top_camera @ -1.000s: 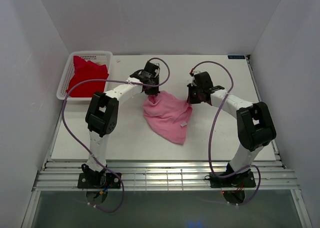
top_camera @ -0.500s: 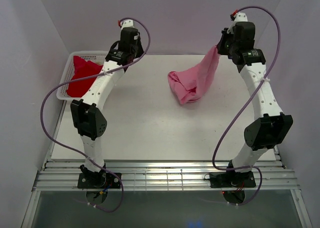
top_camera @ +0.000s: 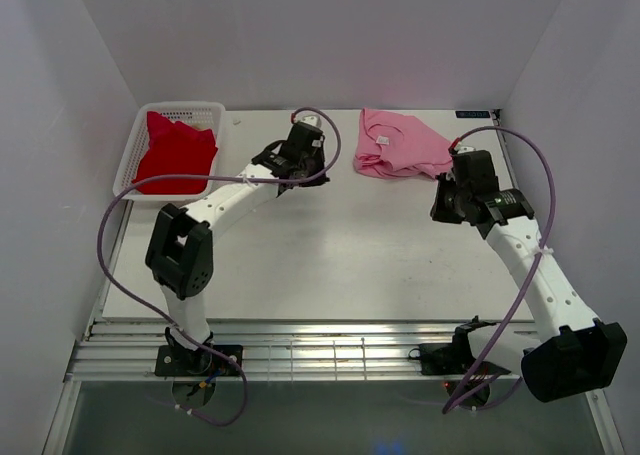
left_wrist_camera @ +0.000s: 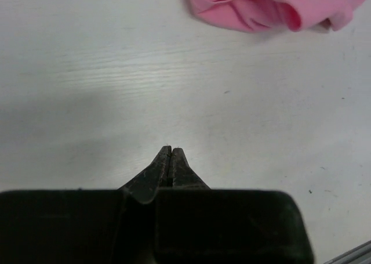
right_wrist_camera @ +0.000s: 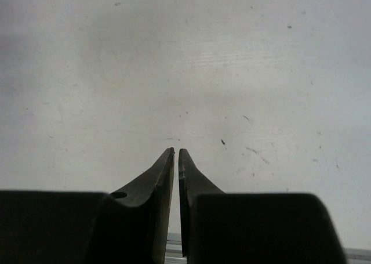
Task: Fold and stack the t-shirts
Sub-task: Flatten out the tshirt
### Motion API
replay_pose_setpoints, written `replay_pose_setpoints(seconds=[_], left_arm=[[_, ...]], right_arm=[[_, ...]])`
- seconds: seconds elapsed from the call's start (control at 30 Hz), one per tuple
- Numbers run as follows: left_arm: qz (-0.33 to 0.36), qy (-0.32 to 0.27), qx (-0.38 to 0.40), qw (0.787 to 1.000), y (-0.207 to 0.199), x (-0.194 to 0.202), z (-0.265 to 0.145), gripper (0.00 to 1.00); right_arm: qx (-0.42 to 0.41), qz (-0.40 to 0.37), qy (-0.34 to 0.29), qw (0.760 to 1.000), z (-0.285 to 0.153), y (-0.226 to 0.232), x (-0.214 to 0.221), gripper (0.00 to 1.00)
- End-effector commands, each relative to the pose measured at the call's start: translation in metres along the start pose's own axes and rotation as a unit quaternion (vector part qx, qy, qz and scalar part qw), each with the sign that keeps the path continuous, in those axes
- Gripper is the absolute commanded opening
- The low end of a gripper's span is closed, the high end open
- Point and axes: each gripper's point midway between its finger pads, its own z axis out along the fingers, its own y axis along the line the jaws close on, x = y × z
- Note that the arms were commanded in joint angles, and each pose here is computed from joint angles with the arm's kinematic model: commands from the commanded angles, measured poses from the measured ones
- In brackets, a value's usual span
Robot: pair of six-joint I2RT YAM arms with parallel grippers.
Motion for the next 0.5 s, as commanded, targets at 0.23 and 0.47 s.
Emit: replay_pose_setpoints(seconds=[0.23,0.47], left_arm=[[0.031,-0.003,0.116,0.993,-0.121,-0.022,0.016,0.06],[0.050,-0.012,0.069,0.996,-0.087,-0.013,-0.006,0.70]], right_arm=[[-0.028,-0.015,-0.081,0.996,0.045,0.015,-0.048,0.75],[-0.074,-0.066,-0.050,0.994,0.129,0.048,-0.101,0.77]])
